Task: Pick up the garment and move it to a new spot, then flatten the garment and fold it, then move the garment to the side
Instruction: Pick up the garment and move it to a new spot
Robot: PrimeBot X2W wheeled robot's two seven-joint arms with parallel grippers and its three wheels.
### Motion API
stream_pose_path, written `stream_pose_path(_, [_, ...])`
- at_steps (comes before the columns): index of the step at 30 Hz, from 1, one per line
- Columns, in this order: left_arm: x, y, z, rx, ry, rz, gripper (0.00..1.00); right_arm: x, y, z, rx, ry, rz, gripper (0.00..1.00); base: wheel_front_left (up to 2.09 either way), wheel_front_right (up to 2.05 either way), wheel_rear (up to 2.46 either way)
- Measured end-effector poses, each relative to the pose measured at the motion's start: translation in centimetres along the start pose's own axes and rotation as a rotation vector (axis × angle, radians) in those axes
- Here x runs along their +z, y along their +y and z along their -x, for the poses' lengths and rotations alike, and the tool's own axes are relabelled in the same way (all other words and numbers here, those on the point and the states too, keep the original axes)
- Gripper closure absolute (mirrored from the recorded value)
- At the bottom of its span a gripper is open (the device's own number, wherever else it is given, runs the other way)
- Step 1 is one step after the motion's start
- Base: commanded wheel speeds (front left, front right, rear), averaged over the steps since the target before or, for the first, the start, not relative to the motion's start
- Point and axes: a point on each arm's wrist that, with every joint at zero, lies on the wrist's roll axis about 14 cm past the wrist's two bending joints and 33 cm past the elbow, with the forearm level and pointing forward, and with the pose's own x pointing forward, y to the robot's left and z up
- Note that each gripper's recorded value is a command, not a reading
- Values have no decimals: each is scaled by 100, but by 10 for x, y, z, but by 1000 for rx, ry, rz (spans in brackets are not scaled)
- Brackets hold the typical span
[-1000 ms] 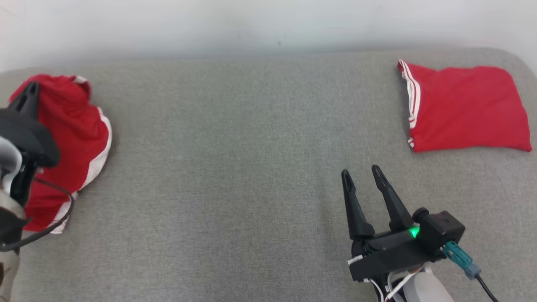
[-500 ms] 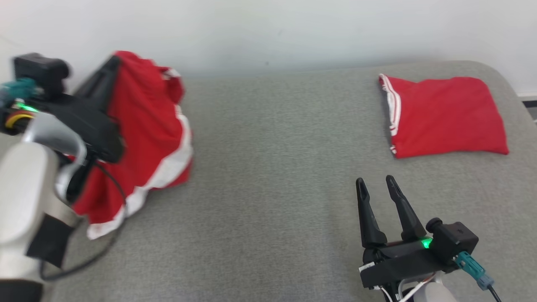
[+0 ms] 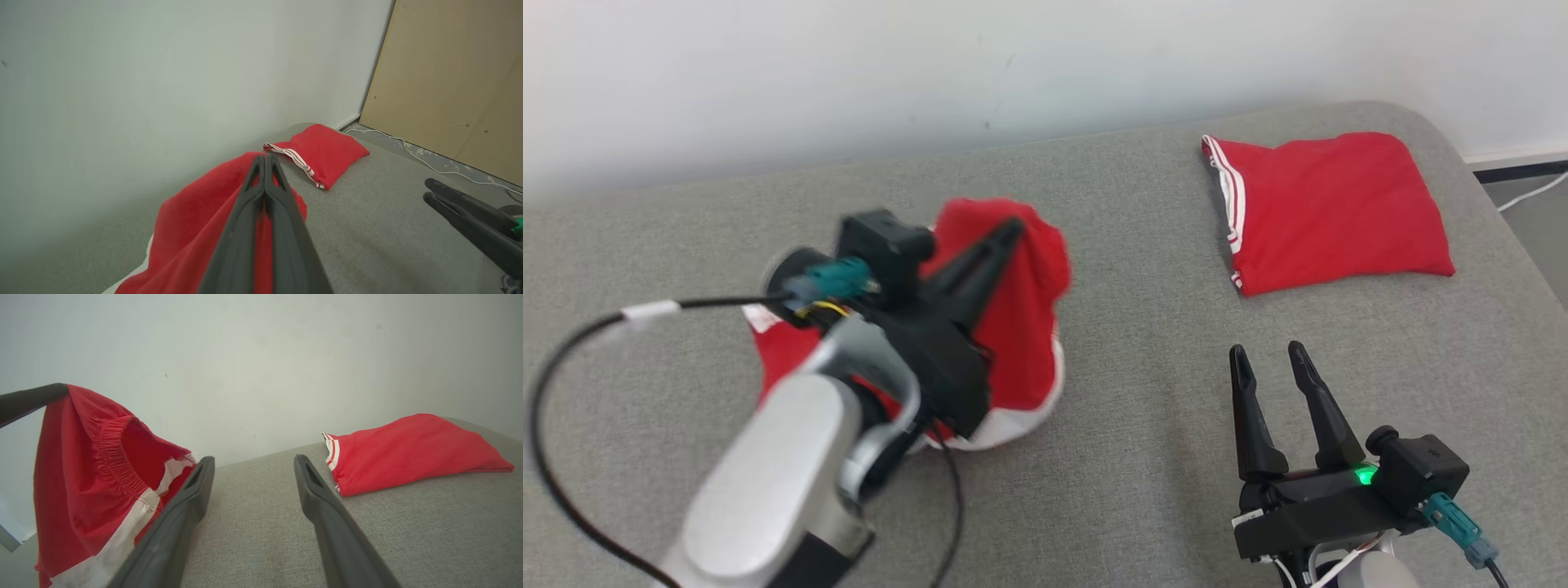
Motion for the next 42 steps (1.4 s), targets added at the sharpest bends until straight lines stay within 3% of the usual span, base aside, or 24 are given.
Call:
stream_pose_path(8, [-48, -66, 4, -119, 92, 169, 100, 1, -4, 7, -19, -1, 4, 0, 0, 0, 0])
stream_pose_path(14, [-83, -79, 12, -110, 133, 216, 100, 2, -3, 7, -14, -1, 13, 0, 0, 0, 0])
stream_pose_path(16, [-88, -80, 14, -104, 126, 204, 0, 2, -2, 7, -9, -1, 15, 0, 0, 0, 0])
stream_pose_path(22, [-84, -69, 24, -25, 50, 234, 0, 0, 2, 10, -3, 3, 7, 0, 0, 0, 0])
stream_pose_path(36, [-112, 42, 111, 403, 82, 146, 0, -1, 23, 12, 53, 4, -18, 0, 0, 0, 0])
stream_pose_path(42, [-135, 67, 146, 509, 153, 146, 0, -5, 19, 15, 41, 15, -18, 0, 0, 0, 0])
